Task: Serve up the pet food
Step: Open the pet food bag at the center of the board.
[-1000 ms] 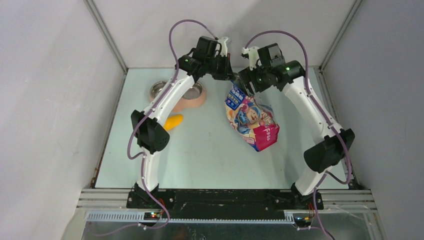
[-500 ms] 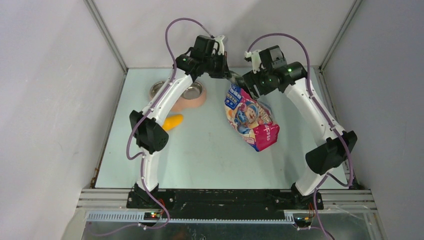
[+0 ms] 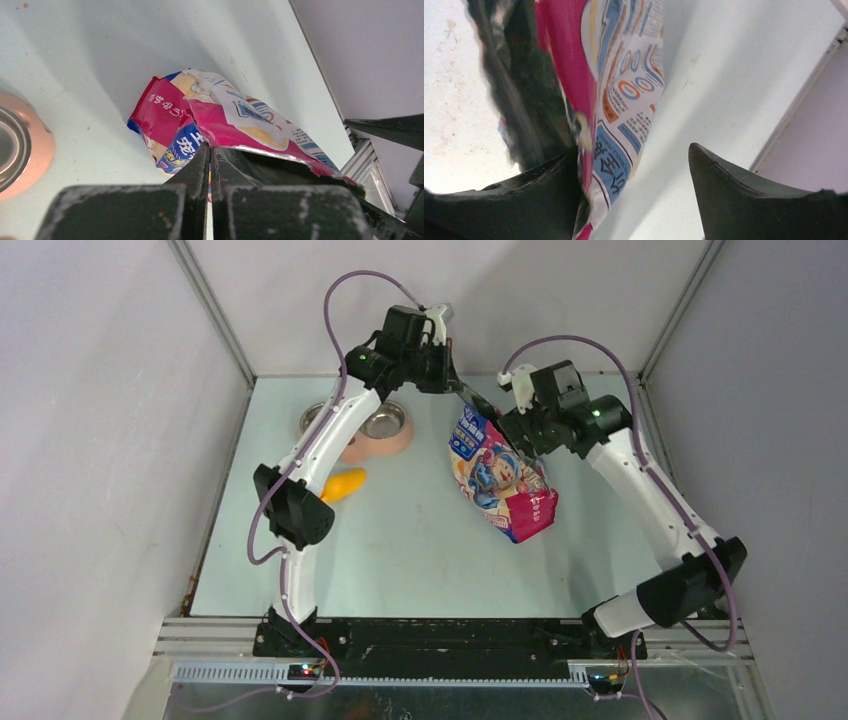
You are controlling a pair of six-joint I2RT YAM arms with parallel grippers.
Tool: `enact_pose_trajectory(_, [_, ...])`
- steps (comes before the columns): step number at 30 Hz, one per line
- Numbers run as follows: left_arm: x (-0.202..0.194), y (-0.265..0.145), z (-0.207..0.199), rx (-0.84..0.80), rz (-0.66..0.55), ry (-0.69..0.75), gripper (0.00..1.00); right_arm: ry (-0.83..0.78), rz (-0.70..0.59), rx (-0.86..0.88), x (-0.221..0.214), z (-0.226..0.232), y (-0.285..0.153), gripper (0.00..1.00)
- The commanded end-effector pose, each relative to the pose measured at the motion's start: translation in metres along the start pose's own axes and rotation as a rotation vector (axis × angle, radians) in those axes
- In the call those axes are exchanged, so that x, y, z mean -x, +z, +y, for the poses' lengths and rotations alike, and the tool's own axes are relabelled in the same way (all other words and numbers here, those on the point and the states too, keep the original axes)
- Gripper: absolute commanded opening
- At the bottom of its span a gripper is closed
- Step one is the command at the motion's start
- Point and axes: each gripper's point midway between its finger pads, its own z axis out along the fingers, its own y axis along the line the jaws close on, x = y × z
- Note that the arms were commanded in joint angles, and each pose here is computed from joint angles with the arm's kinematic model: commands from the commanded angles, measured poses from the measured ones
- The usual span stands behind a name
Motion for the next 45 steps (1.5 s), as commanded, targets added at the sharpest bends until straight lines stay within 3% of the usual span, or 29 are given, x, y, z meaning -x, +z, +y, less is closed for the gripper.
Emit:
enact_pose_trajectory(1, [0.079,-0.063,0.014,0.104,-0.273,0.055,0.00,-0.098,0.131,-0.069,-0.054,-0.016,-0.037,0.77])
enact_pose_trajectory(12, [0.086,-0.080,0.014,0.117,-0.304,0.077,0.00,-0.085,0.156,-0.037,-0.071,-0.013,-0.028,0.77])
enact_pose_trajectory(14, [0.085,-0.081,0.009,0.089,-0.299,0.085,0.08,-0.077,0.126,-0.002,-0.063,-0.007,-0.032,0.77])
enact_pose_trajectory(18, [0.076,-0.086,-0.019,-0.063,-0.265,0.153,0.48,-0.024,0.023,0.038,-0.031,-0.002,-0.040,0.77])
enact_pose_trajectory(19, [0.072,-0.085,-0.021,-0.078,-0.253,0.167,0.65,-0.016,0.003,0.039,-0.022,-0.002,-0.040,0.77])
enact_pose_trajectory(21, [0.067,-0.094,-0.030,-0.116,-0.245,0.213,0.85,-0.002,-0.030,0.043,-0.006,-0.003,-0.037,0.77])
enact_pose_trajectory(23, [0.066,-0.108,-0.038,-0.132,-0.251,0.265,0.97,0.012,-0.061,0.045,0.008,-0.005,-0.032,0.77])
enact_pose_trajectory(27, [0.054,-0.131,-0.052,-0.160,-0.236,0.420,1.00,0.036,-0.103,0.091,0.024,-0.003,-0.022,0.76])
enact_pose_trajectory(31, [0.036,-0.146,-0.054,-0.087,-0.205,0.698,1.00,0.046,-0.142,0.121,0.033,-0.002,-0.023,0.77])
enact_pose_trajectory(34, [0.009,-0.140,-0.052,-0.049,-0.150,0.852,1.00,0.044,-0.158,0.133,0.038,-0.001,-0.026,0.78])
enact_pose_trajectory(39, [-0.016,-0.136,-0.066,-0.030,-0.166,1.144,1.00,0.055,-0.154,0.138,0.044,-0.003,-0.029,0.78])
enact_pose_trajectory(45, [-0.038,-0.113,-0.076,-0.086,-0.102,1.275,1.00,0.051,-0.116,0.147,0.033,0.003,-0.014,0.78])
